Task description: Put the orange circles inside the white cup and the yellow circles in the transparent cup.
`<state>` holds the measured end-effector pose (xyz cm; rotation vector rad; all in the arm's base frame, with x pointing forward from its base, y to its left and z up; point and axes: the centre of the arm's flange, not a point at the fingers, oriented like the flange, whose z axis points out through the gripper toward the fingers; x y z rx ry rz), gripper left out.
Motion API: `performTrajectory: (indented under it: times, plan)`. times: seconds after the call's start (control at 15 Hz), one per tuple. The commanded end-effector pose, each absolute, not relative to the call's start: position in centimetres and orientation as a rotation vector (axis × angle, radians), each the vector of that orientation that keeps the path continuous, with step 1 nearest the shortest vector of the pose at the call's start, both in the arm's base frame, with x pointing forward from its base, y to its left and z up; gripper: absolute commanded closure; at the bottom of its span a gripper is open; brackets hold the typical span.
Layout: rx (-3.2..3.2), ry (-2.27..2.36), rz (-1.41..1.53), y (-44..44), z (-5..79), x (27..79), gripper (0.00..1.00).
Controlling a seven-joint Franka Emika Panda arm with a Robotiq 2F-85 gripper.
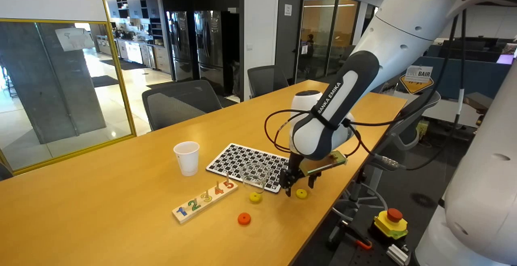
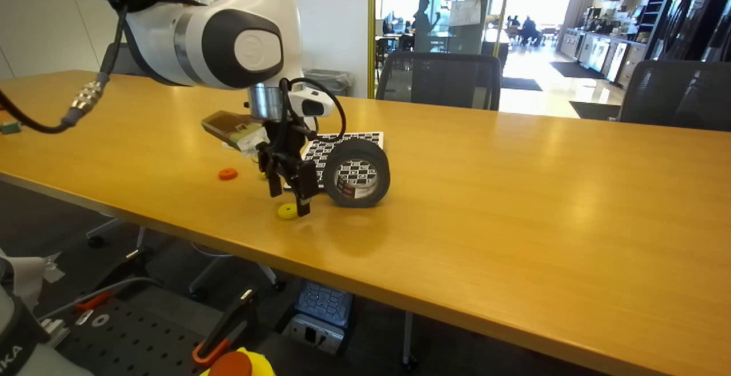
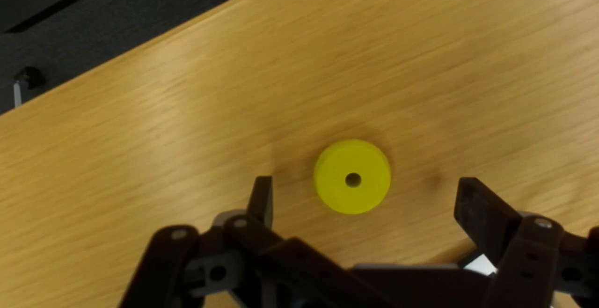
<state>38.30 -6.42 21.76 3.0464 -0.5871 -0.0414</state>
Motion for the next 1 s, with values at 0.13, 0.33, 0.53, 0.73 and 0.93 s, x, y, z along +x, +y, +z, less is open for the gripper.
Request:
performTrajectory:
  times: [0.13, 0.33, 0.53, 0.73, 0.93]
  plan:
    - [3.08, -0.596, 0.023, -7.2, 21.1, 37.3, 0.0]
    - [3.088, -0.602, 0.027, -7.4, 21.0, 37.2, 0.0]
    - [3.096, -0.616, 0.012, -7.3, 21.3, 36.9, 0.0]
    - [3.1, -0.646, 0.007, -7.3, 21.8, 36.5, 0.0]
    - [3.096, -0.666, 0.002, -7.1, 21.9, 36.2, 0.0]
